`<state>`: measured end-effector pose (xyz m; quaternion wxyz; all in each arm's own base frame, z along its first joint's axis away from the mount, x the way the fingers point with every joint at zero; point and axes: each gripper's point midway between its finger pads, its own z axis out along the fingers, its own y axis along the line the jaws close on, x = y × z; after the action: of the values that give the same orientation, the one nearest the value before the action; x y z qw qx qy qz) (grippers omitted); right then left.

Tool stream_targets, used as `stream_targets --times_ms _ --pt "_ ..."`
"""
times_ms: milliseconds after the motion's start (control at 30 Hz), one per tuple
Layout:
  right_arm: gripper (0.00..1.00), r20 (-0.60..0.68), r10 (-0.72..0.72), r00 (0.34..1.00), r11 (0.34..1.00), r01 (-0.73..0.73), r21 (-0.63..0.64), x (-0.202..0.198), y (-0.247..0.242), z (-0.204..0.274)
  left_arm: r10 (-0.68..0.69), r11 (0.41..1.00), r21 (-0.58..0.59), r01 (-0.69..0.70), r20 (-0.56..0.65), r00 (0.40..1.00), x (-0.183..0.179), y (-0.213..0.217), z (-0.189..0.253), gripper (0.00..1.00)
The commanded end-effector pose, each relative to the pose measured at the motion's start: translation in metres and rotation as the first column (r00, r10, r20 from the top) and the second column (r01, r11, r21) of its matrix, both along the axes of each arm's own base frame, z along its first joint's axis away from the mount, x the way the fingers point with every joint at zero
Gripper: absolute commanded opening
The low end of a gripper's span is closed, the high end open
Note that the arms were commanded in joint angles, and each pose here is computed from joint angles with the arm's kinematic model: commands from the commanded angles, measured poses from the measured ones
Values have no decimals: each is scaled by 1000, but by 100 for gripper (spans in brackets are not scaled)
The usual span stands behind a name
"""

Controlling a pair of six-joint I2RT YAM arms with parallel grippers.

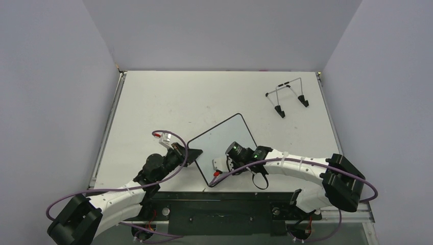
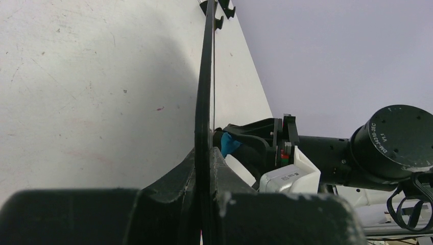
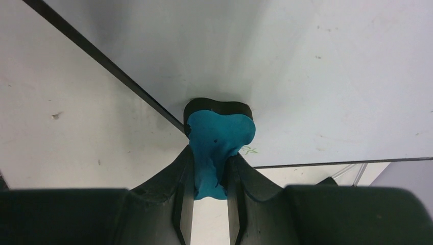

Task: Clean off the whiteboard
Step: Erase the whiteboard at the center of the board.

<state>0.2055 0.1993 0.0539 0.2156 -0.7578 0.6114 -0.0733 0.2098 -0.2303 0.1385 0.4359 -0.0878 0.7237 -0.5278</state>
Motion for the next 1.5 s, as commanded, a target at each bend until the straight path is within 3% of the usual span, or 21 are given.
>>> stream_targets --times_ms 0,133,267,367,467,633,867,1067,1300,1400,1467 --pt "0 12 21 1000 1000 -22 20 -1 11 0 -30 988 -142 51 145 989 -4 -8 61 0" --pt "0 51 -112 992 994 112 0 25 -13 -2 -27 989 -139 48 150 988 -4 -7 61 0" --pt "0 37 -50 998 998 52 -45 15 -14 -8 -35 989 -137 57 152 988 -3 -9 61 0" --pt "0 -19 82 996 995 -83 -57 -13 1 -12 -37 989 -139 58 150 988 -4 -9 60 0" --pt "0 40 33 999 997 -31 -64 -1 2 -7 -34 988 -143 55 150 988 -5 -8 59 0" --pt "0 167 -235 958 972 231 43 53 -26 17 -27 988 -143 49 152 988 -5 -6 60 0" --pt "0 35 -277 960 931 259 257 50 -25 46 -33 989 -136 53 146 989 -4 -7 56 0" --pt "0 -49 -79 996 990 84 113 14 -20 12 -29 990 -133 48 143 989 -3 -7 56 0" --pt "0 -67 62 996 997 -64 -31 -12 -13 -5 -25 992 -121 42 141 990 -3 -6 55 0" --pt "0 -46 47 998 999 -48 -25 -11 -15 -1 -23 993 -115 40 146 989 -2 -6 56 0" --pt "0 30 -42 999 999 43 -23 9 -22 2 -24 993 -110 40 146 989 -2 -6 56 0"
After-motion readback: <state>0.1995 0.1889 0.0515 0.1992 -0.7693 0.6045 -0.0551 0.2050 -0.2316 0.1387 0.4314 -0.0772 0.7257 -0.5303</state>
